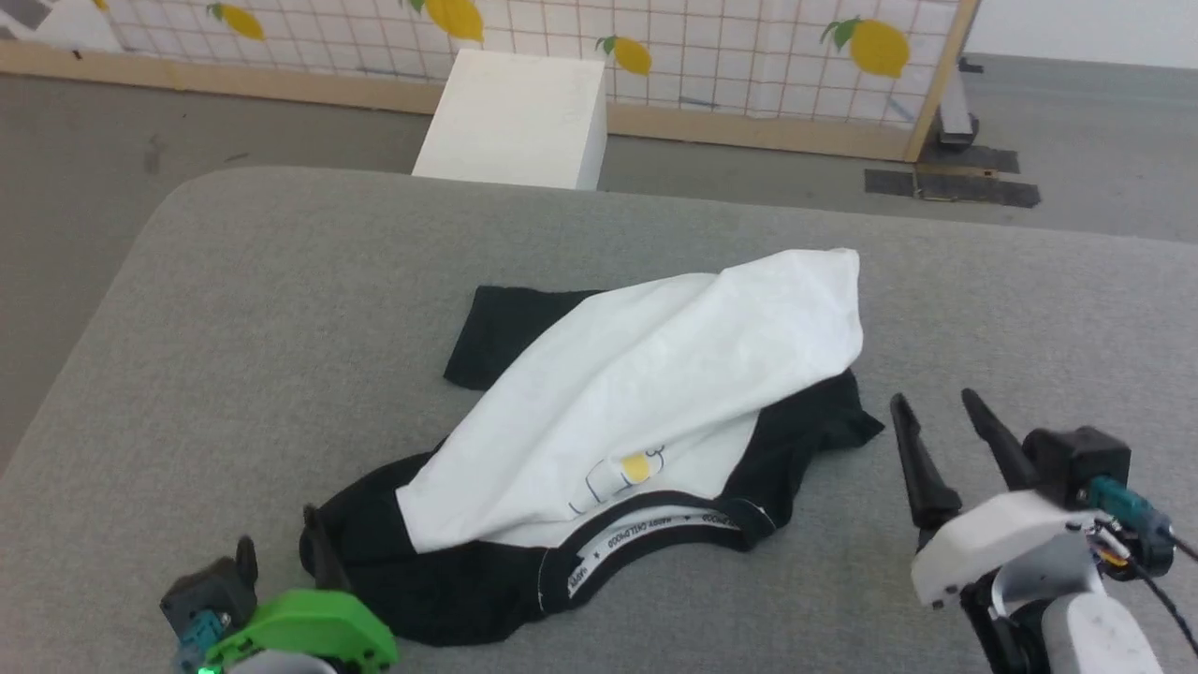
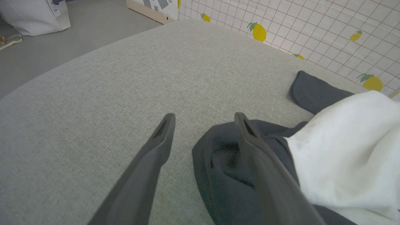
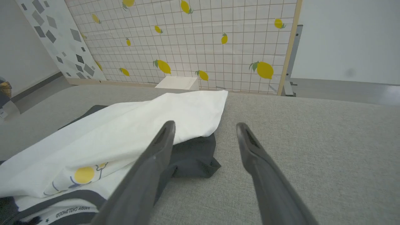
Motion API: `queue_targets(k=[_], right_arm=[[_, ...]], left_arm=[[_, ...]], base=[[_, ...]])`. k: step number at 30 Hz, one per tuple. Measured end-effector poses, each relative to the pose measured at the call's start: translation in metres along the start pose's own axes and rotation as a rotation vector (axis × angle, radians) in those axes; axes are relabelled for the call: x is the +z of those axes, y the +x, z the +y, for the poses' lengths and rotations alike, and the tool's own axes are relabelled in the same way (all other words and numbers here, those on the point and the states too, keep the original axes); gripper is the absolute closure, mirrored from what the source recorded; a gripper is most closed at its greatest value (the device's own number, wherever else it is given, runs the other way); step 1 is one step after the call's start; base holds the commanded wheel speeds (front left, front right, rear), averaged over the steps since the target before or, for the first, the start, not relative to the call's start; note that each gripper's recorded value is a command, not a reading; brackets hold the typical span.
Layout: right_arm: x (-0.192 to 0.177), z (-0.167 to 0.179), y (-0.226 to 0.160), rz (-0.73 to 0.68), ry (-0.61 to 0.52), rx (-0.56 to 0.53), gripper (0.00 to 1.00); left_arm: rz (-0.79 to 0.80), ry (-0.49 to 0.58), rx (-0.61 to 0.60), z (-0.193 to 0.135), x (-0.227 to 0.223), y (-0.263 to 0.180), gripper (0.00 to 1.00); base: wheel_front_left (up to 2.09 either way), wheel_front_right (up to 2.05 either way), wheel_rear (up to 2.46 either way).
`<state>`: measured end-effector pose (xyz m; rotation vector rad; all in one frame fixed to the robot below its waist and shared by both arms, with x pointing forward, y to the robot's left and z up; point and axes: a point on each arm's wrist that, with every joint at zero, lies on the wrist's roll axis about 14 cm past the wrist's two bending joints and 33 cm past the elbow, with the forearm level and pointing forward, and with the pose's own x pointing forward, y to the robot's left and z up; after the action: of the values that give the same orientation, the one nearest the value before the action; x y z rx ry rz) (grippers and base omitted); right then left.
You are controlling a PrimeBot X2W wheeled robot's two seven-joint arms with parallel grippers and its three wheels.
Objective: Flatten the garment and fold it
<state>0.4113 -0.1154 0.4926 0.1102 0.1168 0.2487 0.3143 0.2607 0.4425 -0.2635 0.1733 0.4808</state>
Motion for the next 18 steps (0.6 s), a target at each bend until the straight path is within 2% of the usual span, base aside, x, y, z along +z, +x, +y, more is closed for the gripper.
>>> queue_targets(k=[4, 7, 12, 16, 18], right_arm=[[-0.014, -0.007, 0.024, 0.103, -0.011, -0.013, 0.00], [-0.036, -0.006, 0.045, 0.240, -0.029, -0.007, 0.00], [-0.069, 0.001, 0.070, 0.440, -0.078, 0.014, 0.00], [-0.107, 0.006, 0.071, 0.642, -0.090, 0.028, 0.00], [-0.116, 0.008, 0.072, 0.700, -0.087, 0.034, 0.00]], left_arm=[[-0.146, 0.031, -0.017, -0.011, 0.039, 0.012, 0.00], [-0.259, 0.065, -0.033, -0.022, 0.068, 0.013, 0.00], [-0.306, 0.107, -0.061, -0.031, 0.076, 0.011, 0.00], [-0.295, 0.124, -0.058, -0.028, 0.072, 0.012, 0.00], [-0.284, 0.130, -0.058, -0.027, 0.068, 0.013, 0.00]], base=[[0.00, 0.00, 0.00], [0.00, 0.00, 0.00], [0.00, 0.00, 0.00], [0.00, 0.00, 0.00], [0.00, 0.00, 0.00]])
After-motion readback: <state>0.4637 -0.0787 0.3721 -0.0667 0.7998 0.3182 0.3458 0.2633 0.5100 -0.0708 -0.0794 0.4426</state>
